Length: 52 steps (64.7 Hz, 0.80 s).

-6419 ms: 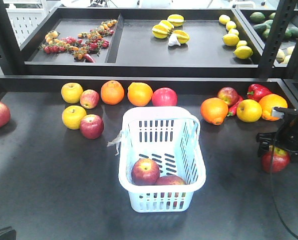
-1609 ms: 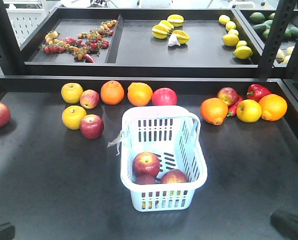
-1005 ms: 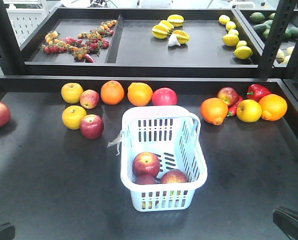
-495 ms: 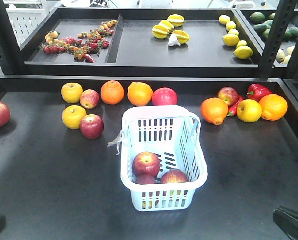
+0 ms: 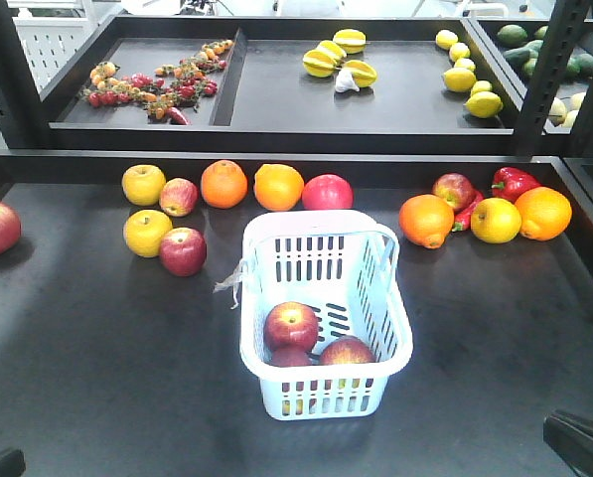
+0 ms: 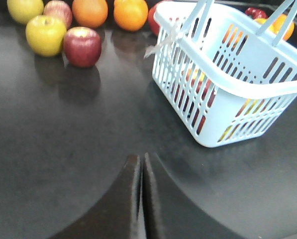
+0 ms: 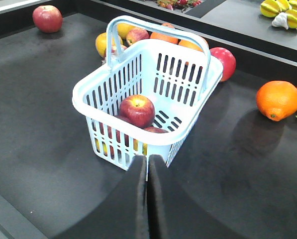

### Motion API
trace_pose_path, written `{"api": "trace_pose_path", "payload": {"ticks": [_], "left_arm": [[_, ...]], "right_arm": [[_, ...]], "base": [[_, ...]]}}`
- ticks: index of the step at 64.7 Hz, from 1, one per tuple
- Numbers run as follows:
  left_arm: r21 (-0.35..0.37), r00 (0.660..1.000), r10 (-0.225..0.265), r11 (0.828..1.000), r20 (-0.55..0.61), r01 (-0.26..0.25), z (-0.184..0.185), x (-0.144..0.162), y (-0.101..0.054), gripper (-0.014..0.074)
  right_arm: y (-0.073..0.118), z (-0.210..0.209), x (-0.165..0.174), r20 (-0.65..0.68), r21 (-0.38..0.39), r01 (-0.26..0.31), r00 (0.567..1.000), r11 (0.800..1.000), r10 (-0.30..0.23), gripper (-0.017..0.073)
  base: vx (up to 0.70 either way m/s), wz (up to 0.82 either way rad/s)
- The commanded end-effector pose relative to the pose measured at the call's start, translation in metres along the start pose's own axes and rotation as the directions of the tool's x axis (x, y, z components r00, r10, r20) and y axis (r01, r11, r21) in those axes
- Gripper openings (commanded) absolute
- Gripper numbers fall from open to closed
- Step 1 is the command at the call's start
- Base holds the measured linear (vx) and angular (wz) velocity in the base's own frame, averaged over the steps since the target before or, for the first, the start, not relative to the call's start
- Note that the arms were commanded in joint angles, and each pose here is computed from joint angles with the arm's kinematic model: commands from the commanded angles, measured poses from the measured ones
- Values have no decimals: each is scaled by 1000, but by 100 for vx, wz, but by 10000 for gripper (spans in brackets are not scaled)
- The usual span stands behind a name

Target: Pick three apples into basket with both arms

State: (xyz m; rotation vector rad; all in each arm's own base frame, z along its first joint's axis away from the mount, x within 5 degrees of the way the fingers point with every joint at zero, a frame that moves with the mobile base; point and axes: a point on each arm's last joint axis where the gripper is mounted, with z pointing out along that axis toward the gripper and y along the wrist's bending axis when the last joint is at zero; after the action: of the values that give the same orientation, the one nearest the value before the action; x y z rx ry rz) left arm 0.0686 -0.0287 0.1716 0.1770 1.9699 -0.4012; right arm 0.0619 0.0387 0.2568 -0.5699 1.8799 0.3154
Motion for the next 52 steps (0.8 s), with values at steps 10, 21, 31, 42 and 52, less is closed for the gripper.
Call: {"api": "trace_pose_path", "payload": {"ticks": [10, 21, 31, 42, 52], "left_arm": [[-96, 986, 67, 994, 153, -53, -4, -6, 8, -6], [-218, 957, 83, 976, 279, -21, -16, -11, 15, -6], [-330, 920, 163, 943, 356, -39, -26, -14, 19, -6], [-404, 905, 183, 915, 383, -14, -30, -15, 22, -6], [-439, 904, 183, 899, 386, 5, -31, -15, 24, -6]], "right_arm": [[-3, -3, -14, 83, 30, -2, 997, 1000, -1, -4], [-3, -3, -14, 83, 30, -2, 997, 1000, -1, -4], [-3, -3, -14, 84, 28, -6, 996, 1000, 3, -4], [-3, -3, -14, 84, 24, -12, 996, 1000, 10, -4], [-3, -3, -14, 84, 24, -13, 996, 1000, 11, -4]], "base": [[0, 0], [0, 0], [0, 0], [0, 0], [0, 0]]}}
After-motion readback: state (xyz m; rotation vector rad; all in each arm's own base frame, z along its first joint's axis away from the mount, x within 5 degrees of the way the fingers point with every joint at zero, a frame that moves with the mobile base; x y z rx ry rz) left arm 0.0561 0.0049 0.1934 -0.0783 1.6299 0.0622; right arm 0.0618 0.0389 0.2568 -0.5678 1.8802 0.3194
